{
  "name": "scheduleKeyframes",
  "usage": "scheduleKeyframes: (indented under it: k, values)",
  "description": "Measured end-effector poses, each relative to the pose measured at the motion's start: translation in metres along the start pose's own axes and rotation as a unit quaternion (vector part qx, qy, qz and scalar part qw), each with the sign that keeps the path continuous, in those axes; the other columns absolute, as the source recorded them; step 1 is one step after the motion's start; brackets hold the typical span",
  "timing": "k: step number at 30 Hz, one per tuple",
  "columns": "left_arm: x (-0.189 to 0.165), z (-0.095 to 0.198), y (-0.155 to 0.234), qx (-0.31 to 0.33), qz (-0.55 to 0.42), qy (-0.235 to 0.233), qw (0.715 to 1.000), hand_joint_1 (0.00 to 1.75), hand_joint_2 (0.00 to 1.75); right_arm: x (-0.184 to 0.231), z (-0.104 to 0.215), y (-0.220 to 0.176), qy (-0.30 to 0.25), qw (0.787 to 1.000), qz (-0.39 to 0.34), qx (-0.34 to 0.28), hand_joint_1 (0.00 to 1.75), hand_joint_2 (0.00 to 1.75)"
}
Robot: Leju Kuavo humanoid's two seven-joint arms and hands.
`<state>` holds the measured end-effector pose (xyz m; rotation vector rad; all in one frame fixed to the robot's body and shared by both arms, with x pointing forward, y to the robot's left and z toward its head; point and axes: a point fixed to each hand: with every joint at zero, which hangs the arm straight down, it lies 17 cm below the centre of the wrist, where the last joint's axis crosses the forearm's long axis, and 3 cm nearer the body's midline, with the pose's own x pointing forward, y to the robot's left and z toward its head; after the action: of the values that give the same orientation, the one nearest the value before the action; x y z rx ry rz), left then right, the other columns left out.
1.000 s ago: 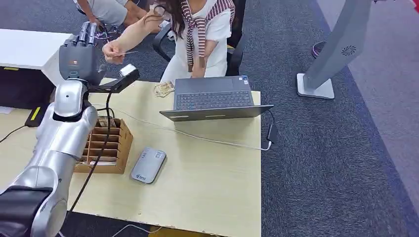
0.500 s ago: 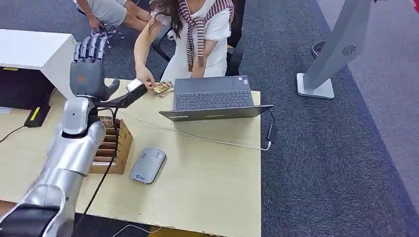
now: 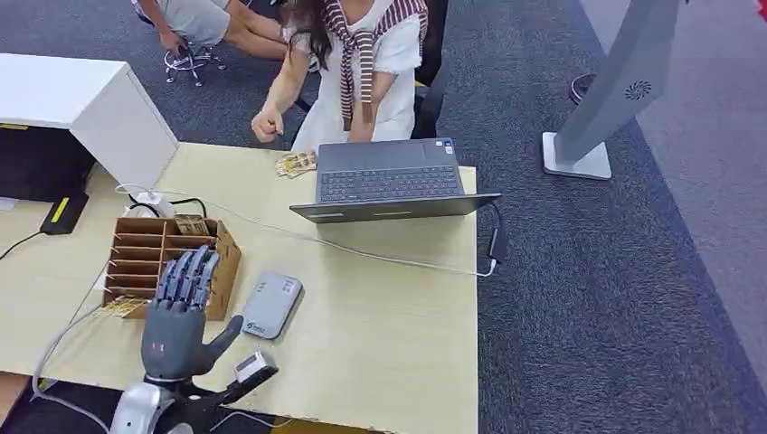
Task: Pass the card to the sensor for recognition and then transmit it.
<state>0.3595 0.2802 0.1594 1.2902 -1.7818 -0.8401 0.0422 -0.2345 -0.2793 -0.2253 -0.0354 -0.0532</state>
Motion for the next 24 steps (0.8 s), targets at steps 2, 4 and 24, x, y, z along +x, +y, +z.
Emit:
scheduleKeyframes:
  k: [2, 4, 24]
  values:
    - [-0.005, 0.011, 0.0, -0.007, 0.0, 0.007, 1.0, 0.0, 1.75, 0.0, 0.0, -0.001, -0.001, 1.0, -0.002, -0.001, 0.0, 1.75]
    - [-0.009, 0.017, 0.002, -0.01, -0.002, 0.011, 1.0, 0.0, 1.75, 0.0, 0.0, -0.001, -0.002, 1.0, -0.006, -0.001, 0.0, 1.75]
    - [-0.134, 0.035, 0.042, 0.031, -0.13, 0.078, 0.988, 0.0, 1.75, 0.0, -0.001, -0.003, 0.001, 1.0, -0.012, -0.003, 0.0, 1.75]
